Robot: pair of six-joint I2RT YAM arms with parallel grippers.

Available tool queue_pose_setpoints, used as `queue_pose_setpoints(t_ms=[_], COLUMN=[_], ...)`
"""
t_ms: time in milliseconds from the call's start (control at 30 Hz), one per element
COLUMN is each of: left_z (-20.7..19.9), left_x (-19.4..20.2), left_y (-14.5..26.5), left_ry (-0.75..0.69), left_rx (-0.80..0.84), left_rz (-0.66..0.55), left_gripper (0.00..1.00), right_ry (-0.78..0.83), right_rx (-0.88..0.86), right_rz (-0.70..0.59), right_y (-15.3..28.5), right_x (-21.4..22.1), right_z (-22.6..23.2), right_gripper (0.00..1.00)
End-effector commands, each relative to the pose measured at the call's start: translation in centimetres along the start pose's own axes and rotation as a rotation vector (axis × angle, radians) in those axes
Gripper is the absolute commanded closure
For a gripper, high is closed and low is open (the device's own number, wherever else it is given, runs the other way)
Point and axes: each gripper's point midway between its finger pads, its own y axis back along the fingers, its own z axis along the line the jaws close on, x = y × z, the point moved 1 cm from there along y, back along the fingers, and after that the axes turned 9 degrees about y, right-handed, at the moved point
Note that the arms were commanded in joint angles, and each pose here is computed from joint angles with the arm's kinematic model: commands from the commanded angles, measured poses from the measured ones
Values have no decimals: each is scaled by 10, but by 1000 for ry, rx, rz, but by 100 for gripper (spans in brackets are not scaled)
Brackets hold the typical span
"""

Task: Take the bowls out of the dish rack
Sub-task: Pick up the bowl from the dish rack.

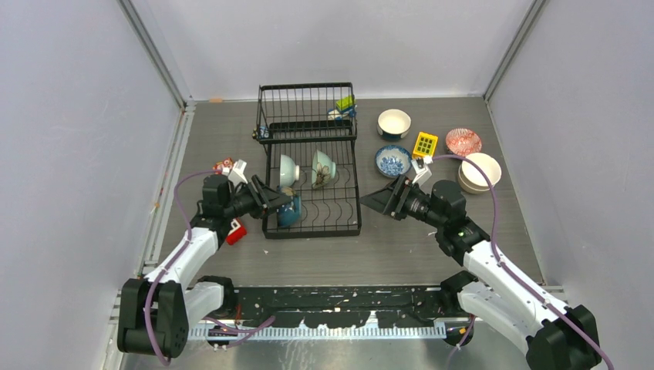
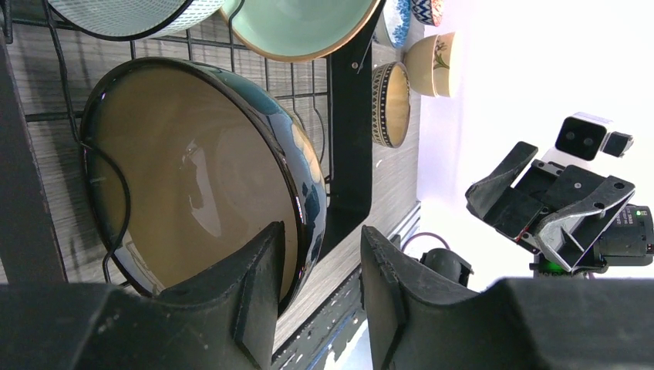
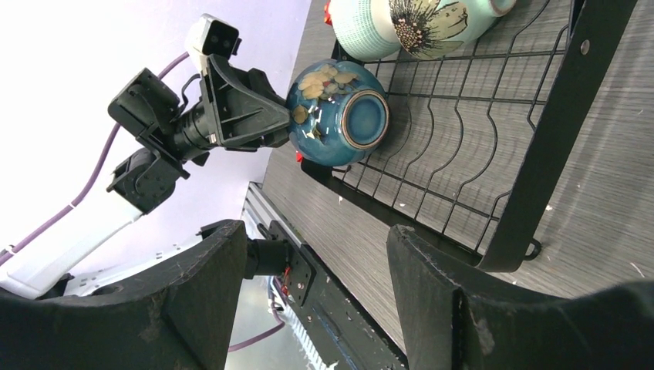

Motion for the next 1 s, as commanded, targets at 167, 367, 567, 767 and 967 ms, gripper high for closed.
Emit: queue_pose_setpoints(t_ms=[167,367,567,767,967], left_z=[-18,-18,-18,-20,-24], left_x=[2,6,7,9,11], left_y=[-2,-5,-7,-9,-13], left_ry=[-20,-20,-21,-22,-26], left_rx=[92,95,95,100,117], left_rz=[40,64,69,78,86], left_gripper=[59,59,68,75,86], right_ry=[21,25,28,28,30], right_rx=[-44,-49,-46,-48,-46], right_rz=[-20,-15,-12,-9,-9], right_y=[-2,-1,-1,0,0], right_x=[-4,-3,-2,-1,-1], right_z=[9,10,8,9,9], right_gripper=[29,29,29,29,29])
